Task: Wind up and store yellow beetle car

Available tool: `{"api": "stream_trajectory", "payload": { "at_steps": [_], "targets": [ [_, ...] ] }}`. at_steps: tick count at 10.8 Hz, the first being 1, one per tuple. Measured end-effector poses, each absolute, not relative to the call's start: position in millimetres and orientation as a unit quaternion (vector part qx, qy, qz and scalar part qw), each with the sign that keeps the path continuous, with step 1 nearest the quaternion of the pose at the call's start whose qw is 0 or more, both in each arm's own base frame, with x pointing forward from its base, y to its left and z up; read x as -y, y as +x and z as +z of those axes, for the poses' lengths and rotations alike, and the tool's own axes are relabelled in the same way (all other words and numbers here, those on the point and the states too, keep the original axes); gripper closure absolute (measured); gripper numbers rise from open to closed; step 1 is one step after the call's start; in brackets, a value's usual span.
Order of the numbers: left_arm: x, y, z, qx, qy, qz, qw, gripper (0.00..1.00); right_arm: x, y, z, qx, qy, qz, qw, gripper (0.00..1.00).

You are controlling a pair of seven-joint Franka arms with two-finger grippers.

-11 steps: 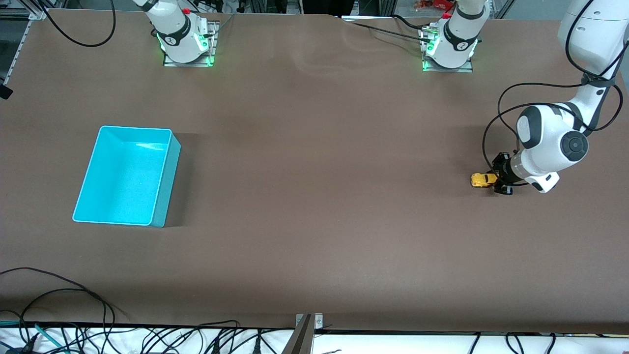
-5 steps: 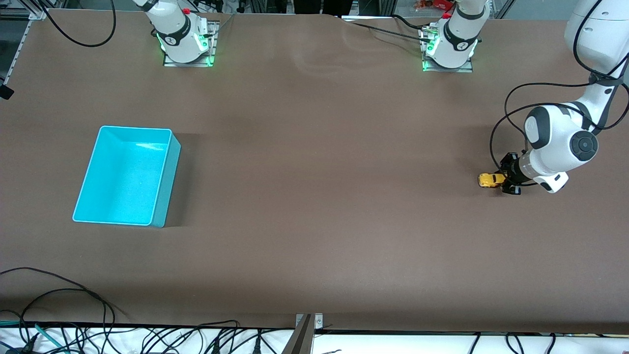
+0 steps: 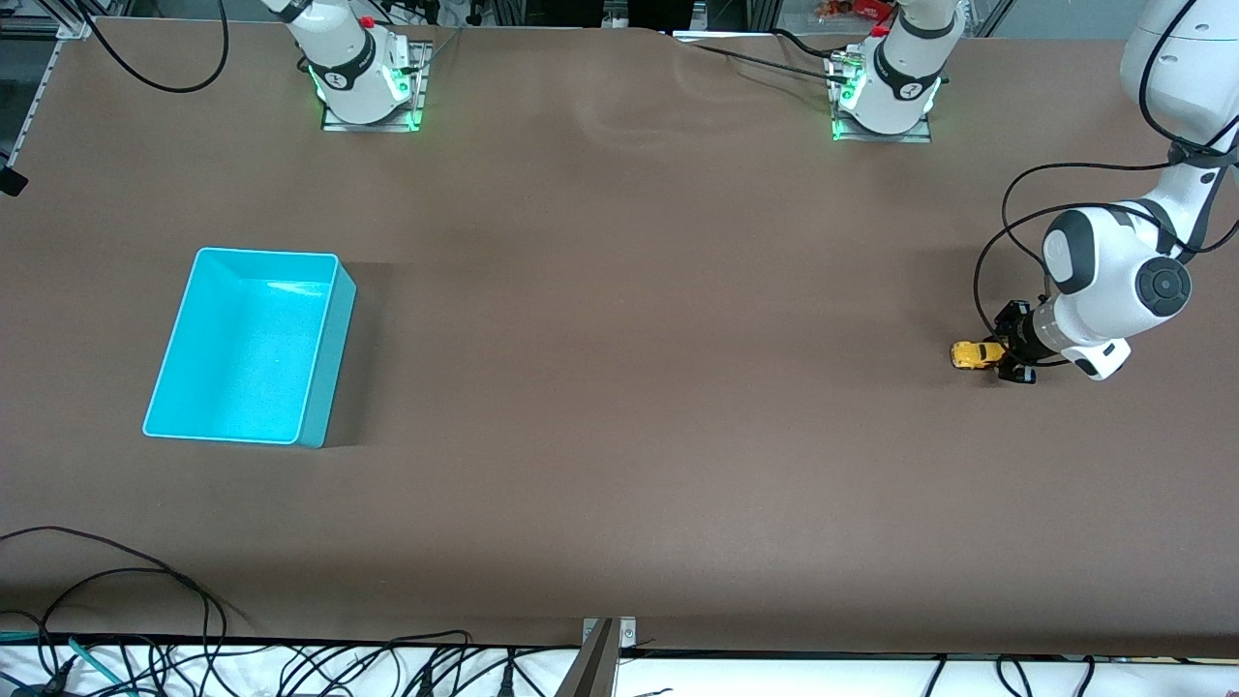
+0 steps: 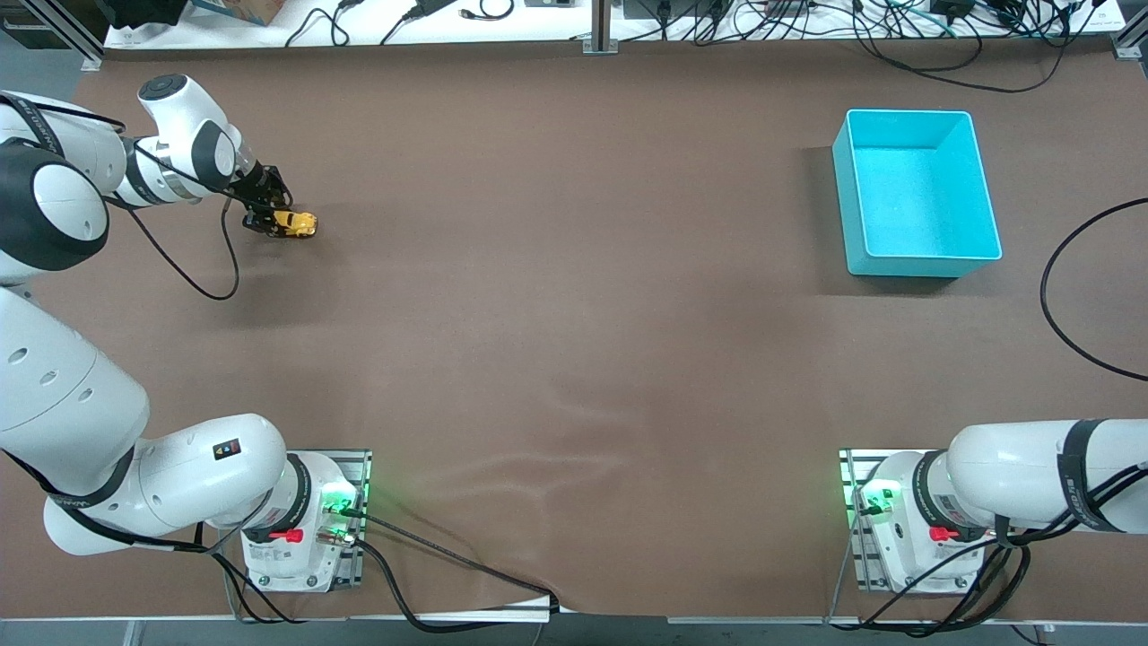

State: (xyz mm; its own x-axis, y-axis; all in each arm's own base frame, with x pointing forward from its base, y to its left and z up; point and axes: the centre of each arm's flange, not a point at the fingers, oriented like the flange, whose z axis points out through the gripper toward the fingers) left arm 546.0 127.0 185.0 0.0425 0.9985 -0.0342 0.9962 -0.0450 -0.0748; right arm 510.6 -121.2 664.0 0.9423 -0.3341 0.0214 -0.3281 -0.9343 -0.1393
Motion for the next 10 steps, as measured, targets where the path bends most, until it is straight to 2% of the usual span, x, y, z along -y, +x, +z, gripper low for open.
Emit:
{"api": "stream_trajectory", "payload": {
  "at_steps": [5,6,9,10],
  "targets": [
    [-127.2,546.0,182.8,0.69,-0.723,0.04,0.016,0.52,121.1,510.7,664.0,-0.168,-0.983,-0.022,0.067,0.0],
    [-127.6,544.9,178.9,0.689,-0.723,0.043,0.017,0.44,121.2,510.7,664.0,-0.168,-0.983,-0.022,0.067,0.0],
    [-128.6,546.3,174.4,0.689,-0.723,0.044,0.018,0.08,121.2,510.7,664.0,-0.168,-0.983,-0.022,0.067,0.0],
    [-128.9,547.5,175.5,0.689,-0.723,0.043,0.017,0.07,121.2,510.7,664.0,-0.168,-0.983,-0.022,0.067,0.0]
  ]
}}
